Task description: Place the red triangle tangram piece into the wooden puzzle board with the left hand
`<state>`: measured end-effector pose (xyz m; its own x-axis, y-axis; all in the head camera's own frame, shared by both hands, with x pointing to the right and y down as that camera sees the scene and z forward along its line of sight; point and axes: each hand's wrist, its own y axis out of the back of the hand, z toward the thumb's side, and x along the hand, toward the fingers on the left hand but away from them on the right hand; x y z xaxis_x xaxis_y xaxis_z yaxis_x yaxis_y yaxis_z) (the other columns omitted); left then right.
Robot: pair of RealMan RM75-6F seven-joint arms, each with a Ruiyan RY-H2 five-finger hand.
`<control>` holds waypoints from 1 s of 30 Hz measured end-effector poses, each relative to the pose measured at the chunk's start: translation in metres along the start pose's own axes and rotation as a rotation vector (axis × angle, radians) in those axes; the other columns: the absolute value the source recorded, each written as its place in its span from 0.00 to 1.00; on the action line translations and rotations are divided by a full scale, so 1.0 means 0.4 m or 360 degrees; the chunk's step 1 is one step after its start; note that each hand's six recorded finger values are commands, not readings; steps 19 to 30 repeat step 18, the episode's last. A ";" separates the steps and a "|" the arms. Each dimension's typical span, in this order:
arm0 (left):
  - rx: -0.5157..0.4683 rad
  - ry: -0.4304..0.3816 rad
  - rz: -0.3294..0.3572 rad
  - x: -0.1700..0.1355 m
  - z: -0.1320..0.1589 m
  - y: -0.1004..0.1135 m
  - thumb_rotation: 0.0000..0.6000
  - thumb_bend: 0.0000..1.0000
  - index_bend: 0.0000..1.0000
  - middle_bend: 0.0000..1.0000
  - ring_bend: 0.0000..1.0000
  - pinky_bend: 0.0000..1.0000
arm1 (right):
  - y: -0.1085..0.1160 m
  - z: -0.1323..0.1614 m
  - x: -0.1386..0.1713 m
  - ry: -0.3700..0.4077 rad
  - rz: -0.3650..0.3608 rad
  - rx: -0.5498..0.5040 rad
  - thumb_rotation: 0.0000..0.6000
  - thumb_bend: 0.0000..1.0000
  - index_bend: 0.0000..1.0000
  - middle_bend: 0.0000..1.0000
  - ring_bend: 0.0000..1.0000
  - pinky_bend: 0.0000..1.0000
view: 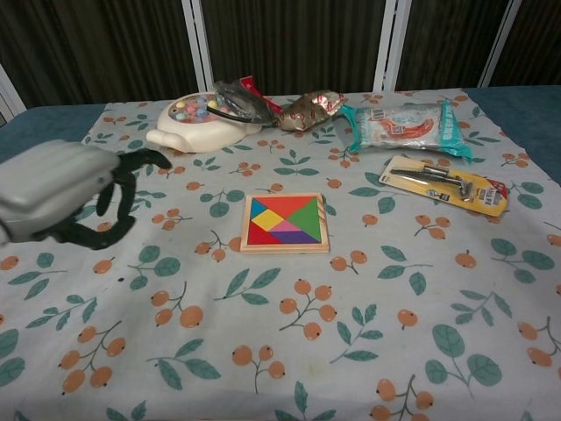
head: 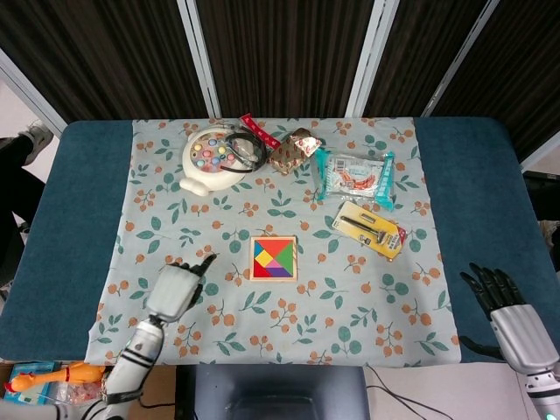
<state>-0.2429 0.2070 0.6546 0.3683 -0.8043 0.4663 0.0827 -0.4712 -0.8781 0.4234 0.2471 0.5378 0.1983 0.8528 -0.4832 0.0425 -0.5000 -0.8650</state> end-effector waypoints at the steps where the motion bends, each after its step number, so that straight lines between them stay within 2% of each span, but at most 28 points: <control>1: -0.0043 0.0015 0.0022 -0.024 -0.022 0.004 1.00 0.43 0.06 0.07 0.02 0.15 | -0.002 0.001 -0.002 -0.0004 0.0002 0.0007 1.00 0.15 0.00 0.00 0.00 0.00; 3: -0.0167 0.0069 0.0088 -0.082 -0.076 0.008 1.00 0.43 0.06 0.06 0.00 0.11 | -0.006 0.002 -0.006 -0.0015 0.0007 0.0018 1.00 0.15 0.00 0.00 0.00 0.00; 7: -0.0365 0.0195 0.0219 -0.208 -0.203 -0.002 1.00 0.42 0.03 0.02 0.00 0.09 | -0.018 0.002 -0.024 -0.0052 0.0022 0.0039 1.00 0.15 0.00 0.00 0.00 0.00; 11: -0.0322 0.0267 0.0278 -0.331 -0.304 -0.009 1.00 0.42 0.01 0.00 0.00 0.09 | -0.023 0.007 -0.041 -0.0077 0.0016 0.0047 1.00 0.15 0.00 0.00 0.00 0.00; 13: -0.0281 0.0293 0.0278 -0.365 -0.328 -0.008 1.00 0.42 0.01 0.00 0.00 0.08 | -0.023 0.007 -0.044 -0.0088 0.0010 0.0051 1.00 0.15 0.00 0.00 0.00 0.00; 18: -0.0248 0.0313 0.0225 -0.392 -0.338 0.006 1.00 0.42 0.00 0.00 0.00 0.08 | -0.028 0.003 -0.046 -0.0111 0.0018 0.0059 1.00 0.15 0.00 0.00 0.00 0.00; 30: -0.0248 0.0313 0.0225 -0.392 -0.338 0.006 1.00 0.42 0.00 0.00 0.00 0.08 | -0.028 0.003 -0.046 -0.0111 0.0018 0.0059 1.00 0.15 0.00 0.00 0.00 0.00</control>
